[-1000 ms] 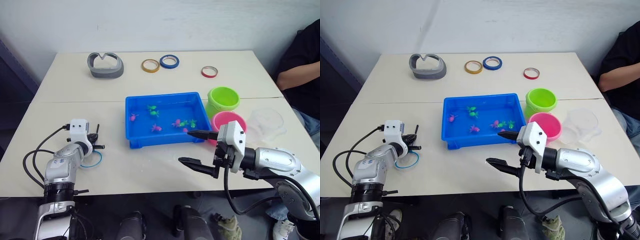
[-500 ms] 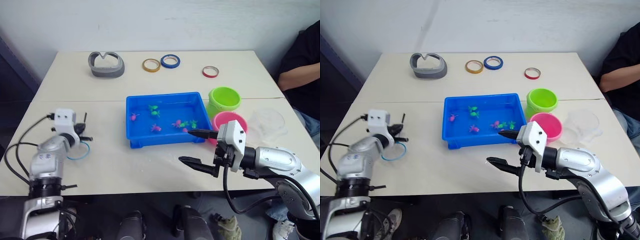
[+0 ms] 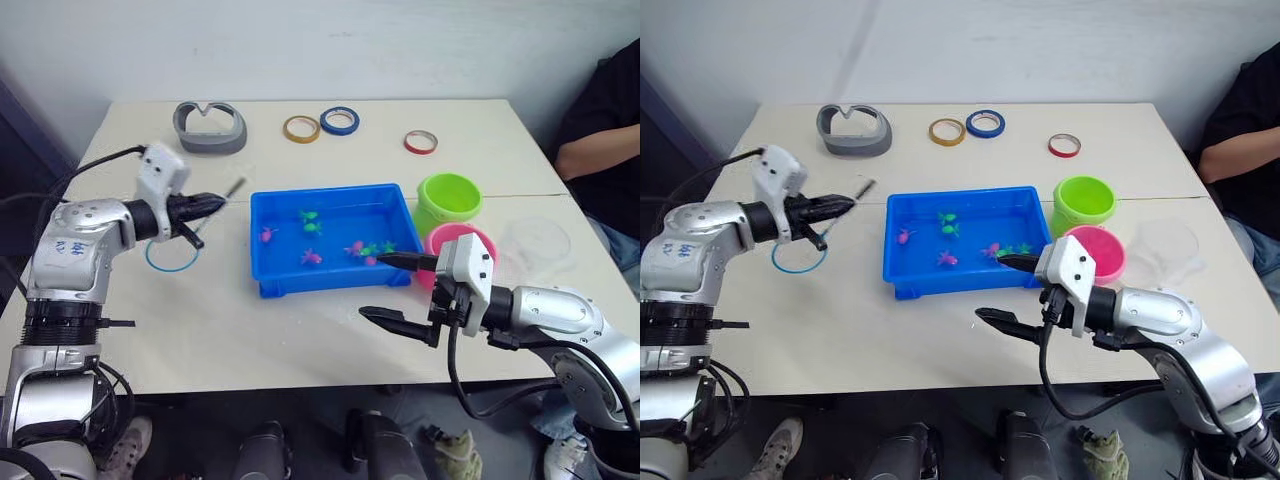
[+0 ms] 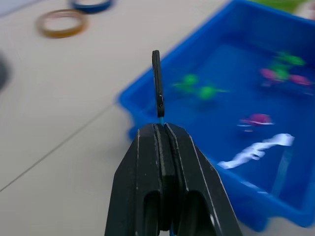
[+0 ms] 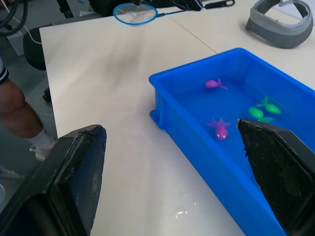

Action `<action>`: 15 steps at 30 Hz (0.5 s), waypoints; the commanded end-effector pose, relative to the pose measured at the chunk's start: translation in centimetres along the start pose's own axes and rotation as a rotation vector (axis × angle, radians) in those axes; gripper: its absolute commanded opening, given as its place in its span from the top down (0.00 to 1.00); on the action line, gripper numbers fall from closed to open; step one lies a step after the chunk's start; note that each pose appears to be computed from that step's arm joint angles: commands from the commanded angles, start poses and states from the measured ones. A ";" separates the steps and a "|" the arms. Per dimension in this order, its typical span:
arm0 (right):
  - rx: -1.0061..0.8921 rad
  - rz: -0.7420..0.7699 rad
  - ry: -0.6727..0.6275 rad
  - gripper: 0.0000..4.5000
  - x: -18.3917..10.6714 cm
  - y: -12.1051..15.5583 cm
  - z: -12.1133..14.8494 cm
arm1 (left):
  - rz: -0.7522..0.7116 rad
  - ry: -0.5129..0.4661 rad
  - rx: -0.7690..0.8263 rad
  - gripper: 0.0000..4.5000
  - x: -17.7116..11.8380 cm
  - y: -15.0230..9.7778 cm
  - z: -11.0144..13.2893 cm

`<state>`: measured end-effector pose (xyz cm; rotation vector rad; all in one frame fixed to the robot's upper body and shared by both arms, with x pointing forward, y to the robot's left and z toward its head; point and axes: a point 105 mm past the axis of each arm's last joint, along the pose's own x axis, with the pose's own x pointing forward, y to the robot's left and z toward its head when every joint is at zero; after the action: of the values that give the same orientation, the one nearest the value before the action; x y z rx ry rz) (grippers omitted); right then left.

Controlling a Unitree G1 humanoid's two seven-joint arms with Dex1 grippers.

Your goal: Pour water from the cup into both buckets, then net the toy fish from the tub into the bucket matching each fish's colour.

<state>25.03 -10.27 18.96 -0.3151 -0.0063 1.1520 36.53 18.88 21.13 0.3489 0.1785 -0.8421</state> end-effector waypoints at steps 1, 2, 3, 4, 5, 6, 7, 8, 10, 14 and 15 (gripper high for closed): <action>-0.035 -0.003 -0.014 0.00 -0.3 -0.2 1.0 | -0.220 -0.030 0.094 0.98 0.5 -3.6 2.2; -0.034 -0.005 -0.011 0.00 -0.3 -0.3 1.0 | -0.256 -0.029 0.101 0.98 0.6 -4.3 2.3; -0.033 -0.008 -0.006 0.00 -0.4 -0.4 1.0 | -0.316 -0.033 0.114 0.98 0.9 -5.2 2.5; -0.032 -0.010 -0.002 0.00 -0.4 -0.4 1.0 | -0.369 -0.038 0.119 0.98 1.1 -6.1 2.6; -0.032 -0.012 0.001 0.00 -0.4 -0.5 1.0 | -0.400 -0.040 0.120 0.98 1.3 -6.5 2.6; -0.031 -0.015 0.005 0.00 -0.4 -0.5 1.0 | -0.440 -0.042 0.130 0.98 1.5 -7.1 2.7; -0.030 -0.018 0.008 0.00 -0.4 -0.6 1.1 | -0.476 -0.042 0.140 0.98 1.8 -7.7 2.9; -0.031 -0.021 0.011 0.00 -0.4 -0.7 1.1 | -0.521 -0.041 0.151 0.98 2.1 -8.3 3.0; -0.031 -0.024 0.014 0.00 -0.3 -0.8 1.3 | -0.603 -0.041 0.188 0.98 2.6 -9.7 3.3; -0.033 -0.028 0.020 0.00 -0.1 -1.1 1.4 | -0.713 -0.055 0.256 0.98 3.2 -11.4 3.7; -0.034 -0.026 0.021 0.00 0.0 -1.1 1.4 | -0.736 -0.055 0.267 0.98 3.3 -11.7 3.8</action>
<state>25.76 -10.18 19.89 -0.3362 0.0072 1.1306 30.52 8.61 19.98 0.4587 0.1908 -1.5630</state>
